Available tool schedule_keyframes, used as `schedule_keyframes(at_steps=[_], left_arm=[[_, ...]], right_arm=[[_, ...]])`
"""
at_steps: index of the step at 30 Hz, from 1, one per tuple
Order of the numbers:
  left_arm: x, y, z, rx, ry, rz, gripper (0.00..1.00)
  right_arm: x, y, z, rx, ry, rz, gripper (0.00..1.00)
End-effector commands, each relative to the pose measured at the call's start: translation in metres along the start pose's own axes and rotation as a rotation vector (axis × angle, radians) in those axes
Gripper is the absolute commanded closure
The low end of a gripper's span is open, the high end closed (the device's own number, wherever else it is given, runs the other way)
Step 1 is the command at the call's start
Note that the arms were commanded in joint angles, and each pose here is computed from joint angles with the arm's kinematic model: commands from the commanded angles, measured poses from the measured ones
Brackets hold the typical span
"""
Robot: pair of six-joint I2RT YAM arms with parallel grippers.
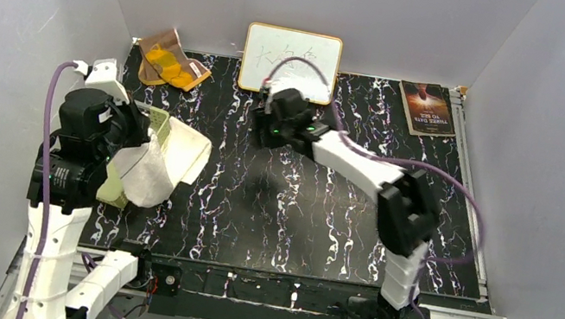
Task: Roll the towels
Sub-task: Flatten out the towel at the center of the board.
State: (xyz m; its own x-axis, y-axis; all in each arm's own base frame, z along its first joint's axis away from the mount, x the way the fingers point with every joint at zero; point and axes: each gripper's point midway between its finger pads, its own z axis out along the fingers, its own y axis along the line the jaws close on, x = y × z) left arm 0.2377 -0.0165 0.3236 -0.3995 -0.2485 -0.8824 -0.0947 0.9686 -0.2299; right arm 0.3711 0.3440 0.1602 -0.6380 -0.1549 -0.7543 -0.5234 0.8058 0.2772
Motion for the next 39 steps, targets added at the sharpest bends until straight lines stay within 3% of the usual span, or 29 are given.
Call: schedule_keyframes(at_steps=[1, 9, 20, 22, 25, 29, 31, 34, 35, 39], left_arm=[[0.002, 0.015, -0.010, -0.092, 0.026, -0.004, 1.00], [0.015, 0.019, 0.007, -0.113, 0.086, 0.001, 1.00], [0.017, 0.026, 0.020, -0.154, 0.125, 0.036, 1.00], [0.019, 0.027, 0.020, -0.159, 0.129, 0.030, 1.00], [0.021, 0.028, 0.020, -0.166, 0.130, 0.026, 1.00], [0.023, 0.027, 0.028, -0.157, 0.148, 0.035, 1.00], [0.023, 0.020, 0.038, -0.120, 0.167, 0.052, 1.00], [0.015, 0.011, 0.057, -0.086, 0.188, 0.068, 1.00], [0.007, 0.010, 0.064, -0.083, 0.174, 0.075, 1.00], [-0.038, -0.004, 0.091, -0.050, 0.076, 0.102, 1.00]], right_arm=[[-0.033, 0.055, 0.061, -0.094, -0.052, -0.137, 0.46], [-0.019, 0.106, 0.153, -0.292, -0.006, -0.253, 0.40], [0.027, 0.125, 0.188, -0.348, 0.060, -0.336, 0.44], [0.036, 0.127, 0.188, -0.342, 0.081, -0.370, 0.54], [0.044, 0.125, 0.182, -0.330, 0.103, -0.381, 0.98], [0.037, 0.094, 0.156, -0.275, 0.098, -0.339, 1.00], [0.006, 0.062, 0.126, -0.252, 0.031, -0.240, 1.00], [-0.065, -0.001, 0.054, -0.169, -0.158, -0.105, 1.00], [-0.099, -0.017, 0.017, -0.128, -0.248, -0.091, 1.00], [-0.165, -0.057, -0.082, 0.034, -0.450, -0.115, 1.00]])
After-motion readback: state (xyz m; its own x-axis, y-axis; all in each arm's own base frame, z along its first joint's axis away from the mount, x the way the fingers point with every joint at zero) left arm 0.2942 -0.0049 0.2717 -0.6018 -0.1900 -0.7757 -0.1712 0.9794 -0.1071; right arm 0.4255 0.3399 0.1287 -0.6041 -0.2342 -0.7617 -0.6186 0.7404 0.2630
